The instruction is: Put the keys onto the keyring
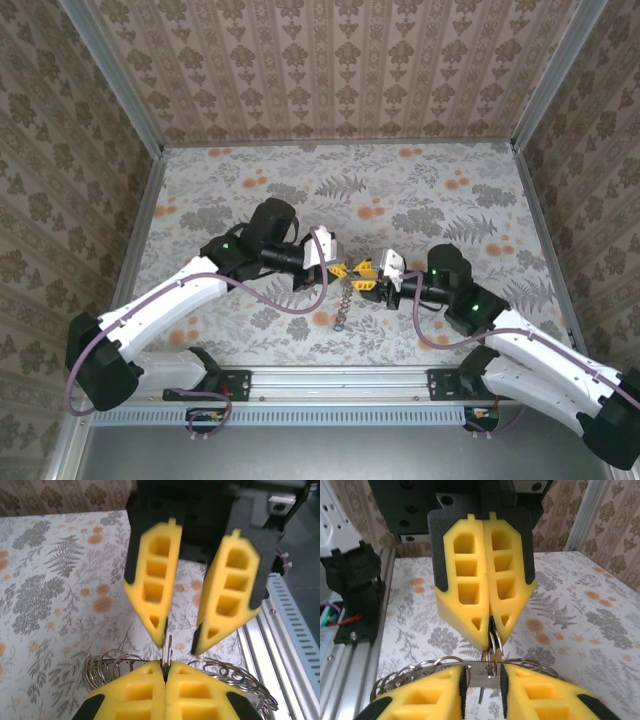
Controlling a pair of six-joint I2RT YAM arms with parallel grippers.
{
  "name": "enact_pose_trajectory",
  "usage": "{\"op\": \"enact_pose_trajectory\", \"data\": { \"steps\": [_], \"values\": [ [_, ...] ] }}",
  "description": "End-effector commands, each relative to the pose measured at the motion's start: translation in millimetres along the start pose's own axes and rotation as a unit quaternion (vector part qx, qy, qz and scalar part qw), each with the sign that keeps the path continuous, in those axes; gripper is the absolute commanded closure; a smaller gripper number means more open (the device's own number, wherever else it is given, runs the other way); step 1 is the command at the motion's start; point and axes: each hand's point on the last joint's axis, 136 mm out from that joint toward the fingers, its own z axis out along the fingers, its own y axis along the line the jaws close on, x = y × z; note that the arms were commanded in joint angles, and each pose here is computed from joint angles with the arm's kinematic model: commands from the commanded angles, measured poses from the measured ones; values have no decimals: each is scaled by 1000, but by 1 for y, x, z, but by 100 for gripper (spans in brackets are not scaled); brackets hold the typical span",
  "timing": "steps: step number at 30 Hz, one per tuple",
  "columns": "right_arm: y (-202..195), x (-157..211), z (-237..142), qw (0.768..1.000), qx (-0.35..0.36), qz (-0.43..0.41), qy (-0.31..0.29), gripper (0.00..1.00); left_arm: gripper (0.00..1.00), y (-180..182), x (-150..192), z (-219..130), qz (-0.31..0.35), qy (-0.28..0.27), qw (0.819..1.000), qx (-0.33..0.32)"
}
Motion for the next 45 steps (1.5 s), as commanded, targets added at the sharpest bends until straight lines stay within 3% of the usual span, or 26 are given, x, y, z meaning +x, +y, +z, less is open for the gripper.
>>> {"op": "enact_pose_trajectory", "data": {
  "steps": [1,11,16,20,26,30,37,41,43,45],
  "values": [
    [-4,7,-8,997,7,-43,63,71,100,-2,-5,-6,24,25,999,0],
    [-5,16,9,992,-27,-27,122,70,100,-2,-3,3,20,40,999,11],
    [-3,13,11,993,-34,-21,115,82,100,-3,-3,4,16,41,999,17],
    [1,10,13,994,-45,-10,103,100,100,-5,-3,7,14,38,999,27],
    [7,1,15,996,-59,9,63,100,97,-4,-3,8,9,27,999,20],
    [6,-9,15,998,-58,31,25,100,88,-4,-2,7,4,19,1000,12],
    [-3,-22,10,998,-26,49,-38,100,85,-5,1,3,-3,14,1000,3],
    [-4,-23,7,997,-16,51,-50,100,87,-7,2,3,-6,12,1000,7],
    [-4,-21,7,998,-16,48,-48,100,98,-7,1,2,-5,11,1000,7],
    [0,-15,7,998,-25,40,-28,100,100,-6,0,0,-4,16,1000,8]
  ]
}}
